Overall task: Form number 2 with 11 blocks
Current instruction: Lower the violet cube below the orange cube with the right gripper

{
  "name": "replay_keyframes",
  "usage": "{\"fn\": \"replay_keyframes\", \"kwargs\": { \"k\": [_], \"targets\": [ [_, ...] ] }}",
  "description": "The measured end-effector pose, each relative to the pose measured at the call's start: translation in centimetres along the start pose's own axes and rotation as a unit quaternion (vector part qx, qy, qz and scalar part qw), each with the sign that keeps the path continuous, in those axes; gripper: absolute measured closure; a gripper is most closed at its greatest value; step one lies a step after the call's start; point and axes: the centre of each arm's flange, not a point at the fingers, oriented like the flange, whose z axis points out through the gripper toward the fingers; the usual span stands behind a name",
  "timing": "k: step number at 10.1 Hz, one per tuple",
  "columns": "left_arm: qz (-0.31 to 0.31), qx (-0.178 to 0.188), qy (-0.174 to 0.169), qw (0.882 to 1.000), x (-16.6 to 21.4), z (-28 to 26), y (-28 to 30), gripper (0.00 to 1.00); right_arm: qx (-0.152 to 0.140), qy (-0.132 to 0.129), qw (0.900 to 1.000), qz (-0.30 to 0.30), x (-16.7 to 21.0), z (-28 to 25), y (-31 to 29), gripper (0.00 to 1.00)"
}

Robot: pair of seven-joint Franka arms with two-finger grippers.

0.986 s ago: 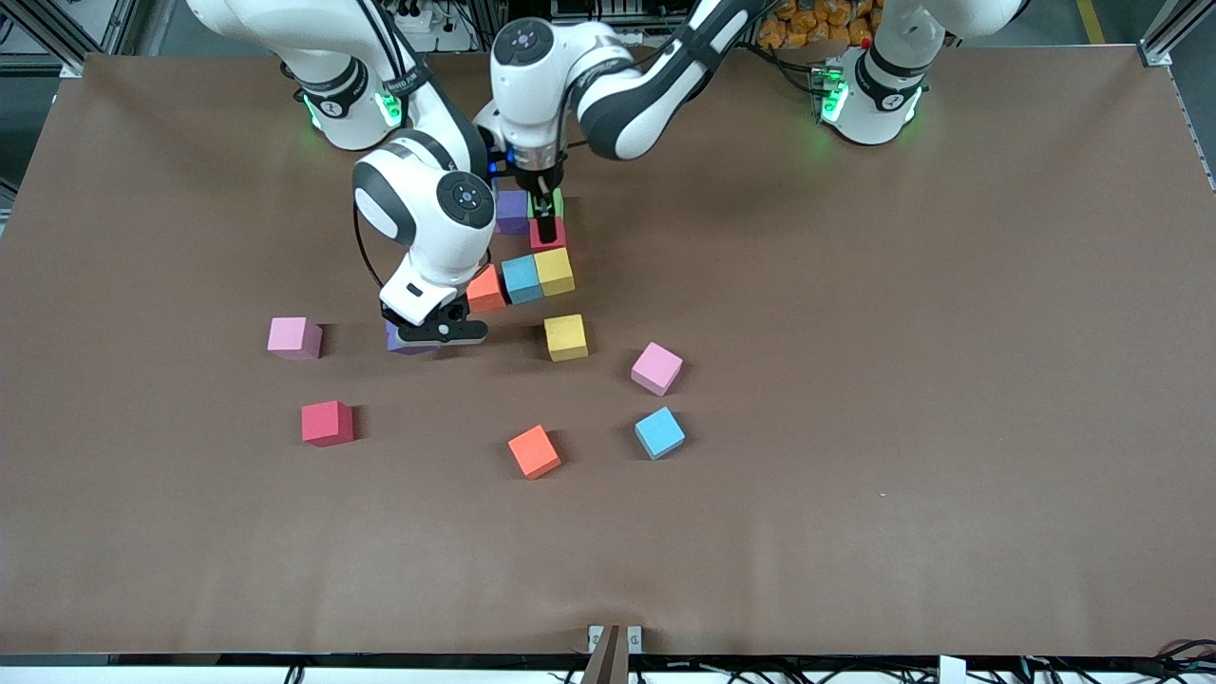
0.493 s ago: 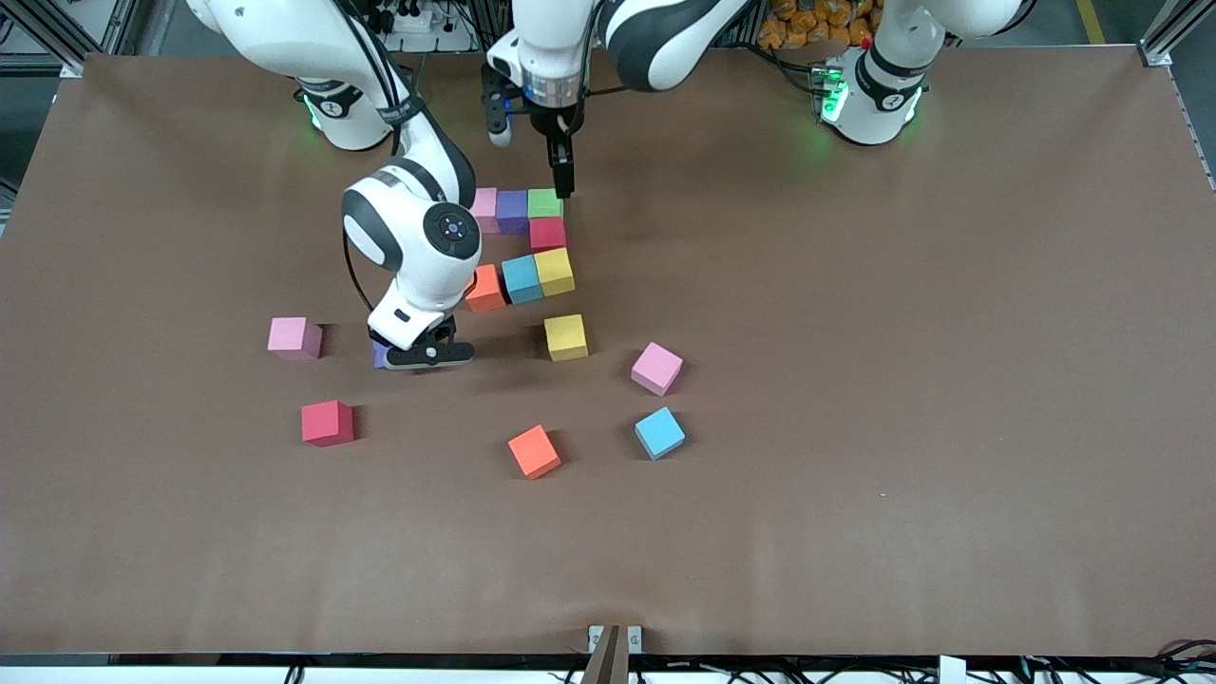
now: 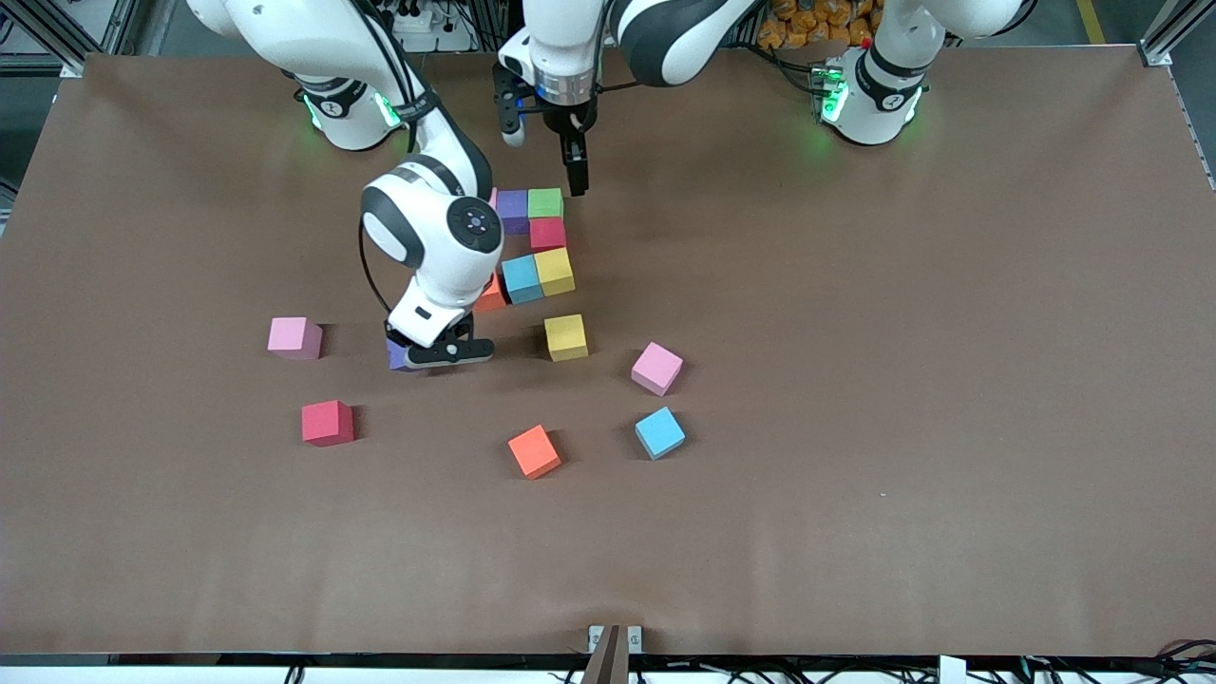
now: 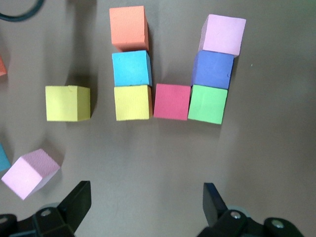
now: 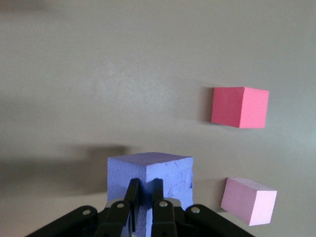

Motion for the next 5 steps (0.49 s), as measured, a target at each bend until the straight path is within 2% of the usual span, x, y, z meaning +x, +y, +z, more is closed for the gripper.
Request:
{"fn": "replay_keyframes", "kwargs": {
  "k": [3,5],
  "targets": [
    [-0.004,-0.011,-0.024,1.000,-2.7,-3.4,-0.9,0.00,-0.002,-0.003,1.000,0.030,0.1,0.3,-2.7,0.85],
    [-0.028,-0.027,-0.034,0.999,-4.7,-5.1,-2.8,0.00,0.000,-0.005,0.999,0.051,-0.1,0.4,-4.3,0.85]
  ]
}}
